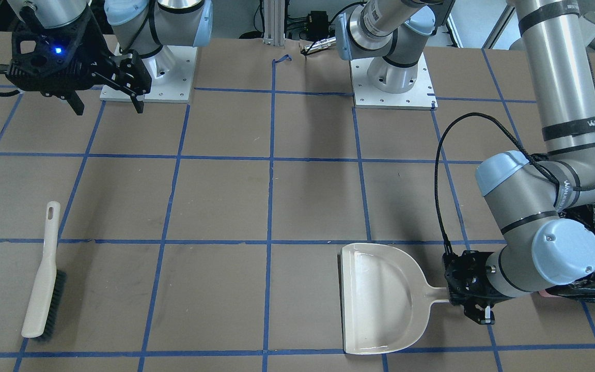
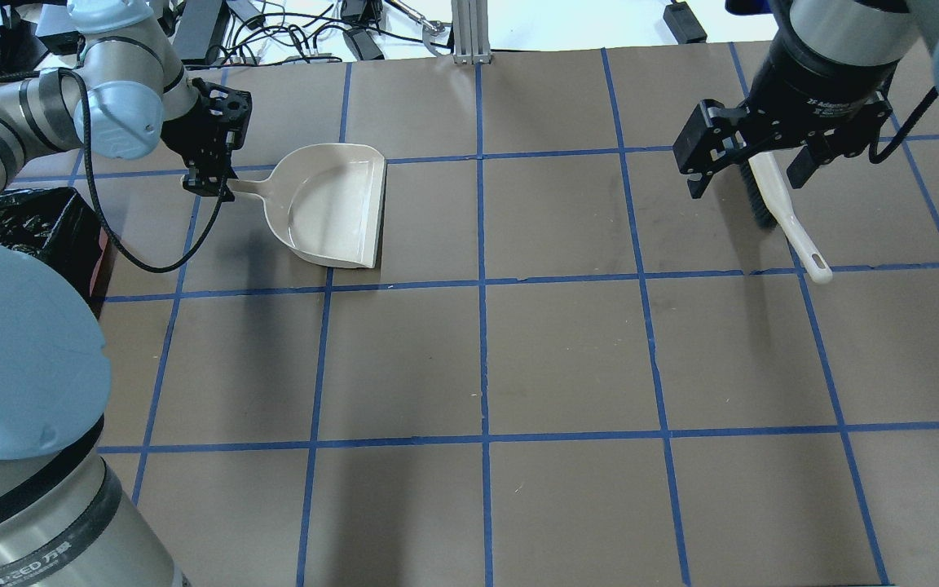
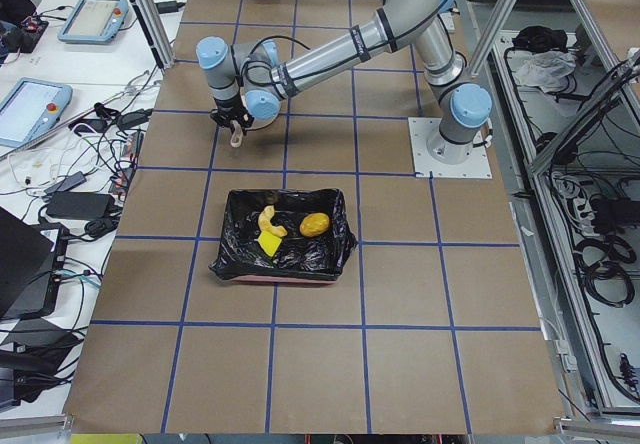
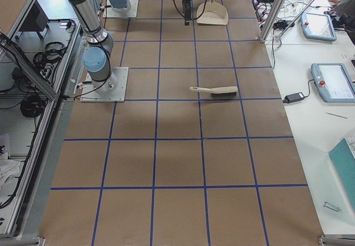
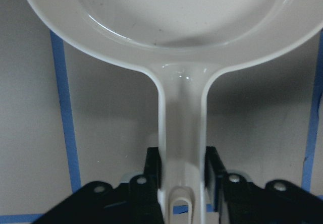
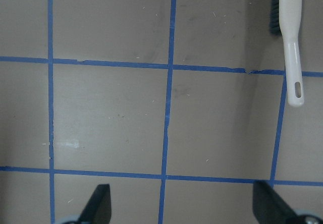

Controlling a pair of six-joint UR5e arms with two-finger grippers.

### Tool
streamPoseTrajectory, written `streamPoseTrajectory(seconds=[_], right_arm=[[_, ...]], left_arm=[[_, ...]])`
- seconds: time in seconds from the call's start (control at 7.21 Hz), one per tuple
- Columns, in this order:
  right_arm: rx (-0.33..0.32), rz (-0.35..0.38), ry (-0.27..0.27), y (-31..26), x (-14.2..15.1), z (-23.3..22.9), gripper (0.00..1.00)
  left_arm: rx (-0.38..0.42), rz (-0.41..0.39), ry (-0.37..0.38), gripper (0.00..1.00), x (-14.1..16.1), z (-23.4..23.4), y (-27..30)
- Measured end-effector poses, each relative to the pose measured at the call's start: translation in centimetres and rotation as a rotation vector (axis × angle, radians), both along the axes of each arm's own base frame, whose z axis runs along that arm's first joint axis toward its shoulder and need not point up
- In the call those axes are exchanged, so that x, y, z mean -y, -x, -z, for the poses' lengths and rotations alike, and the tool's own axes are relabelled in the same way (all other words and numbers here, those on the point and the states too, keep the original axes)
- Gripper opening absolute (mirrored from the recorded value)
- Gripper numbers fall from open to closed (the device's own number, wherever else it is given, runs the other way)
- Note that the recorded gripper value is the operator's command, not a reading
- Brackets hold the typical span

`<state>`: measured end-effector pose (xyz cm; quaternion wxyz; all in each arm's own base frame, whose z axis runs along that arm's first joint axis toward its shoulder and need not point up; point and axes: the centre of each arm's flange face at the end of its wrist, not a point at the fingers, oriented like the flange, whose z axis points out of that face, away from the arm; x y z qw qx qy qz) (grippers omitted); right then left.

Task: Sweep and dump trash into bin

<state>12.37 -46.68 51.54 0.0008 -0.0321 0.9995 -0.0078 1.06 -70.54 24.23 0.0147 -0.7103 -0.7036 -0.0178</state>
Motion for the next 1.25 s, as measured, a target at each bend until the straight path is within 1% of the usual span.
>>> streamPoseTrajectory(seconds=[0.28, 0.42, 0.55, 0.83, 0.97, 1.11, 1.25], right_arm=[[0.002, 0.001, -0.004, 0.0, 0.0, 0.2, 1.0], [0.002, 0.001, -0.005, 0.0, 0.0, 0.2, 1.0], [0.003, 0.001, -0.006, -0.1, 0.0, 0.2, 1.0], [0.003, -0.001, -0.008, -0.1, 0.0, 0.3, 1.0], [0.003, 0.0, -0.008, 0.0, 0.0, 0.3, 1.0], [0.003, 0.001, -0.008, 0.0, 0.0, 0.3, 1.0], [0.004, 0.001, -0.008, 0.0, 0.0, 0.3, 1.0]], left_arm=[[-0.002, -0.005, -0.001, 1.0, 0.0, 0.2, -0.1], [0.002, -0.007, 0.007, 1.0, -0.1, -0.7, 0.0], [0.005, -0.01, 0.017, 1.0, -0.4, -2.6, 0.1], [0.011, -0.033, 0.032, 1.0, -1.7, -8.2, 1.0], [0.011, -0.051, 0.035, 1.0, -2.8, -12.0, 2.6], [0.013, -0.084, 0.026, 1.0, -4.5, -16.0, 4.2], [0.013, -0.135, 0.007, 1.0, -6.5, -19.2, 5.3]])
